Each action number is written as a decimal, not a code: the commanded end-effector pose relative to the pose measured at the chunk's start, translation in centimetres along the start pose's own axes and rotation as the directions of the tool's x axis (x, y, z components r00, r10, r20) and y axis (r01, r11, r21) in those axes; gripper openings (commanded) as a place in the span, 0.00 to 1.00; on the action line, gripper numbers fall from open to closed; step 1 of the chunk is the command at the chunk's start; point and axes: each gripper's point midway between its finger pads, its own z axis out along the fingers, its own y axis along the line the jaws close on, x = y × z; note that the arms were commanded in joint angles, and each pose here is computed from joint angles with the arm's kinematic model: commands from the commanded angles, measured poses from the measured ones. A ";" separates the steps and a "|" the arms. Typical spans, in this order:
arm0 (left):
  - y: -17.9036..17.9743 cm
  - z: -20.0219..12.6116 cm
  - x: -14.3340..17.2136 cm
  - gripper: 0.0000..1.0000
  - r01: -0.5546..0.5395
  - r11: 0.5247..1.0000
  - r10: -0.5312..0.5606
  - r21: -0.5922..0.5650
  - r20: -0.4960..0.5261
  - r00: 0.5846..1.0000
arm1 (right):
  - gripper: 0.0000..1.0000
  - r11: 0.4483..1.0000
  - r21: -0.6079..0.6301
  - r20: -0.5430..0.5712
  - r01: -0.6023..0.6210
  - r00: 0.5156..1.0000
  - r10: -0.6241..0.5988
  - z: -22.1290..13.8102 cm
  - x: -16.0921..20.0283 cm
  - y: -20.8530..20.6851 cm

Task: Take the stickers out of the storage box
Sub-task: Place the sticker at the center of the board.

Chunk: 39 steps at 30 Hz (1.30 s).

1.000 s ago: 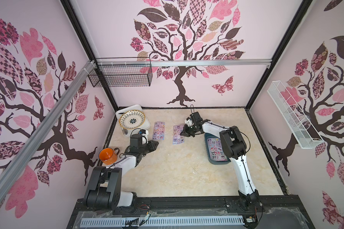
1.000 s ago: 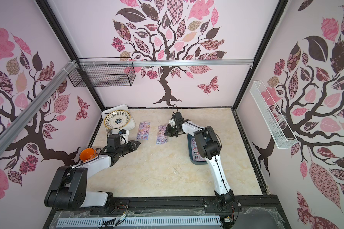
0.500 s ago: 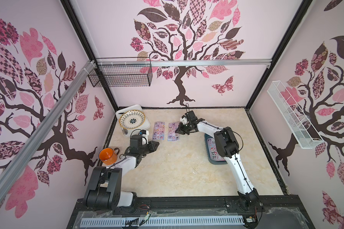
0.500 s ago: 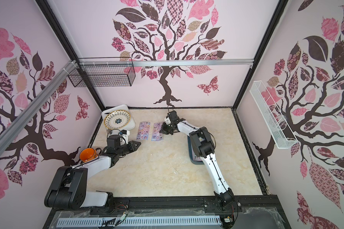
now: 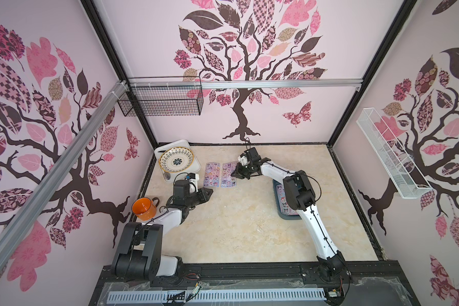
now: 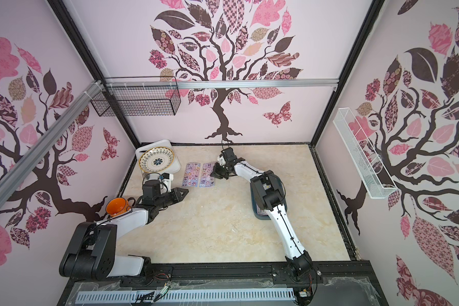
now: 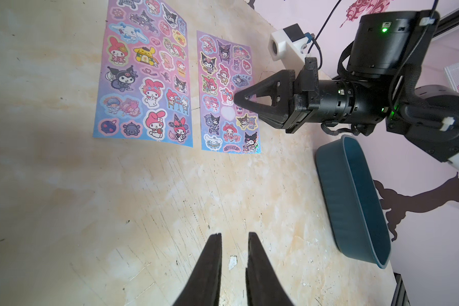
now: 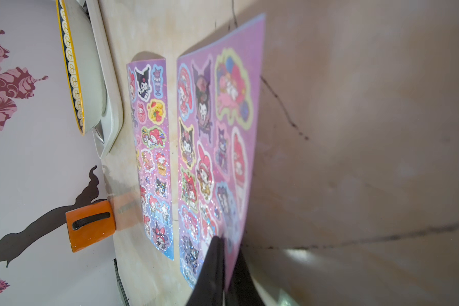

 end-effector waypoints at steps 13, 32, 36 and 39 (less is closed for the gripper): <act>0.0 0.3 0.2 0.23 -0.003 1.000 0.003 0.026 -0.003 1.000 | 0.18 0.996 0.069 -0.061 -0.051 0.997 0.056 2.6 1.9 -3.3; -0.1 0.3 0.1 0.23 -0.003 1.000 0.003 0.027 -0.002 1.000 | 0.32 0.992 0.123 -0.047 -0.033 0.998 0.039 1.1 1.7 -4.2; -0.2 0.3 0.1 0.23 -0.002 0.999 0.002 0.033 0.000 1.000 | 0.36 0.991 0.128 -0.037 -0.030 0.999 0.035 0.3 1.4 -4.2; -0.2 0.4 0.1 0.24 -0.003 0.999 0.003 0.035 0.001 1.000 | 0.40 0.990 0.138 -0.029 -0.022 0.999 0.026 -0.2 1.1 -4.1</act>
